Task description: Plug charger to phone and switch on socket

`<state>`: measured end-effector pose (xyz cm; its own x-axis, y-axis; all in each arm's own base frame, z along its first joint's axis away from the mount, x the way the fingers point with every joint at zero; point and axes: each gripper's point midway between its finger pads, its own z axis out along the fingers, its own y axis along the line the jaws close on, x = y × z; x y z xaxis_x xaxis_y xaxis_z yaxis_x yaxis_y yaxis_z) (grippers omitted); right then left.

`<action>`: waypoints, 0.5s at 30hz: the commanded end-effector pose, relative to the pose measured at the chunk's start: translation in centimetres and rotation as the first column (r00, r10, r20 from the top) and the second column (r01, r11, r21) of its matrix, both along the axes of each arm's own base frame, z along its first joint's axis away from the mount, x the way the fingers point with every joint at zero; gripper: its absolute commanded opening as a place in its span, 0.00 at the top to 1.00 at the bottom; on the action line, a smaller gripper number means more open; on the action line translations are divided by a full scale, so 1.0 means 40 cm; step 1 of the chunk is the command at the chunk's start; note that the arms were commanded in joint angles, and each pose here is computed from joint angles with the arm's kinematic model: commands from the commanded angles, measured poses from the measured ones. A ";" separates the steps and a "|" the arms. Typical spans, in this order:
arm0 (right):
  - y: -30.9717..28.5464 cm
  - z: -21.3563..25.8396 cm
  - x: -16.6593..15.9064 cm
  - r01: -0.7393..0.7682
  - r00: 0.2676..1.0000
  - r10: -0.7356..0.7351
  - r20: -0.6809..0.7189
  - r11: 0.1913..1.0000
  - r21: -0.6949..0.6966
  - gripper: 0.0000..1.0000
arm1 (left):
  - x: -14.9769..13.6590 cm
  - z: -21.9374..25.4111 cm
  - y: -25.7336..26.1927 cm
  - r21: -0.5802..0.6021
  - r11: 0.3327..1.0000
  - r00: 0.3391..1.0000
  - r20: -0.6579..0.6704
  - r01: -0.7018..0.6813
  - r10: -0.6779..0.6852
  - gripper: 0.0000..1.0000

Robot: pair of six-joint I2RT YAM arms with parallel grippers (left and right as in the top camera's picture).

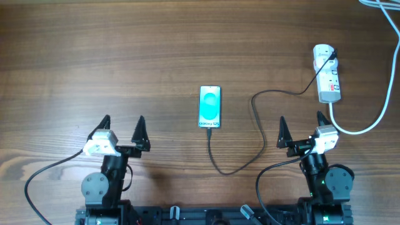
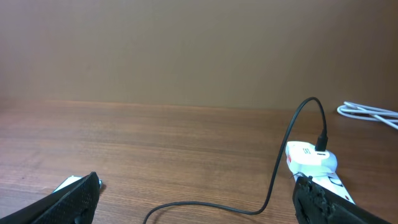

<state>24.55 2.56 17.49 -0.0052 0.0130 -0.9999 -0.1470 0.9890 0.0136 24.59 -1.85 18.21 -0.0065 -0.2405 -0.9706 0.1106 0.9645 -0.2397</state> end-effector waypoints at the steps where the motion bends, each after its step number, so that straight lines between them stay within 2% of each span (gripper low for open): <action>1: -0.007 0.005 -0.001 0.017 1.000 -0.017 0.014 1.000 -0.013 0.00 | 0.002 -0.031 0.045 0.019 0.995 0.994 -0.040 -0.101 0.102 0.00; 3: -0.007 0.005 -0.001 0.017 1.000 -0.017 0.014 1.000 -0.013 0.00 | 0.000 -0.060 0.060 0.025 0.991 0.987 -0.087 -0.134 0.135 0.00; 10: -0.007 0.005 -0.001 0.017 1.000 -0.017 0.014 1.000 -0.013 0.00 | 0.000 -0.061 0.057 0.233 0.966 0.989 -0.065 -0.113 0.131 0.00; 15: -0.007 0.005 -0.001 0.017 1.000 -0.017 0.014 1.000 -0.013 0.00 | 0.000 -0.063 0.057 0.252 0.961 0.989 -0.065 -0.111 0.131 0.00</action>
<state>24.55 2.56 17.50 -0.0048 0.0130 -0.9999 -0.1470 0.9890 0.0136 24.64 0.01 15.80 -0.0744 -0.0531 -0.9958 -0.0032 0.9986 -0.0531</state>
